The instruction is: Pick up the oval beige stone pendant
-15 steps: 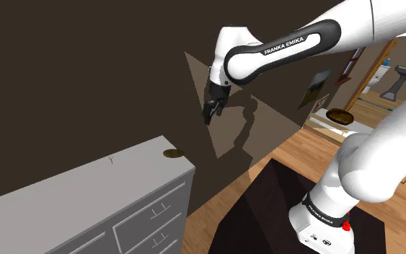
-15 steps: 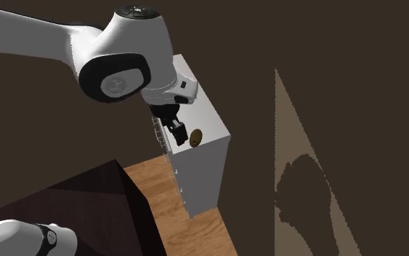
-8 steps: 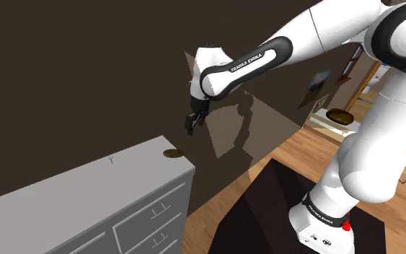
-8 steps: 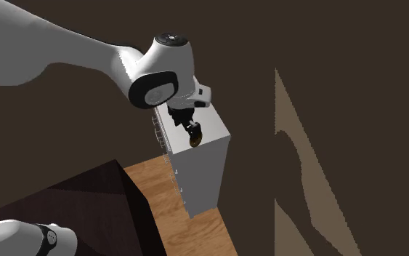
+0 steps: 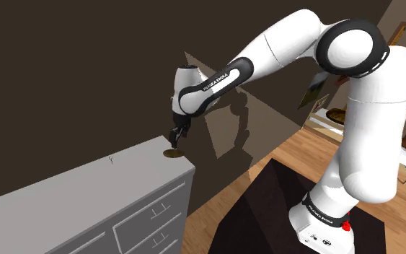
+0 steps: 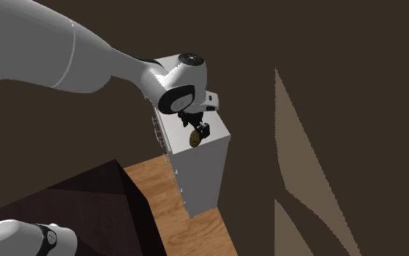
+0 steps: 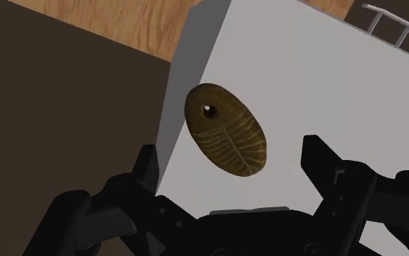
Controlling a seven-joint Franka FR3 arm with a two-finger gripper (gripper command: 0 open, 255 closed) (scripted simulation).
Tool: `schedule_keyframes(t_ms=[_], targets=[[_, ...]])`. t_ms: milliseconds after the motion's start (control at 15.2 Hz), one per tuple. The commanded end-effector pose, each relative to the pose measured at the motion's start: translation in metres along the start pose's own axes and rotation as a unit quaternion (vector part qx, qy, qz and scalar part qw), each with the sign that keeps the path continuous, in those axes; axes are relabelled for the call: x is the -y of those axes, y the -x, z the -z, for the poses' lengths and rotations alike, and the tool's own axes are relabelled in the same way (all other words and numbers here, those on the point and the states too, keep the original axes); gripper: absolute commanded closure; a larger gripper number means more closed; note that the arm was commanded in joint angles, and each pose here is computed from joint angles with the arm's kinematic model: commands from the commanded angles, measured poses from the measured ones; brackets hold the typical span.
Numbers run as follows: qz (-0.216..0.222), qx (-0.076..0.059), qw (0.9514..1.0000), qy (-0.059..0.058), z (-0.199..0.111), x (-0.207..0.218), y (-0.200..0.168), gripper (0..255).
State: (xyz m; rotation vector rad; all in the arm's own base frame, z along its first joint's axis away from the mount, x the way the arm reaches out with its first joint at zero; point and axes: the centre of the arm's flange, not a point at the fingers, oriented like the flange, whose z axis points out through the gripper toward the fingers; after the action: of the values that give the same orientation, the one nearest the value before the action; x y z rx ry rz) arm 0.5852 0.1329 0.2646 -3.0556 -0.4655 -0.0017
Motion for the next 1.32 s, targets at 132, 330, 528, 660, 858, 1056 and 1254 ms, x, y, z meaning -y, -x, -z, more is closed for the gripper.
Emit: schedule_keyframes(t_ms=[132, 330, 528, 660, 858, 1056, 1254], targets=[[0.015, 0.002, 0.9999, -0.006, -0.033, 0.006, -0.020, 0], [0.015, 0.002, 0.9999, -0.006, -0.049, 0.005, -0.020, 0], [0.015, 0.002, 0.9999, -0.006, -0.064, 0.005, -0.020, 0], [0.015, 0.002, 0.9999, -0.006, -0.067, 0.004, -0.020, 0], [0.015, 0.002, 0.9999, -0.006, -0.067, 0.004, -0.019, 255], [0.015, 0.002, 0.9999, -0.006, -0.067, 0.004, -0.019, 255], [0.015, 0.002, 0.9999, -0.006, -0.067, 0.004, -0.019, 255]])
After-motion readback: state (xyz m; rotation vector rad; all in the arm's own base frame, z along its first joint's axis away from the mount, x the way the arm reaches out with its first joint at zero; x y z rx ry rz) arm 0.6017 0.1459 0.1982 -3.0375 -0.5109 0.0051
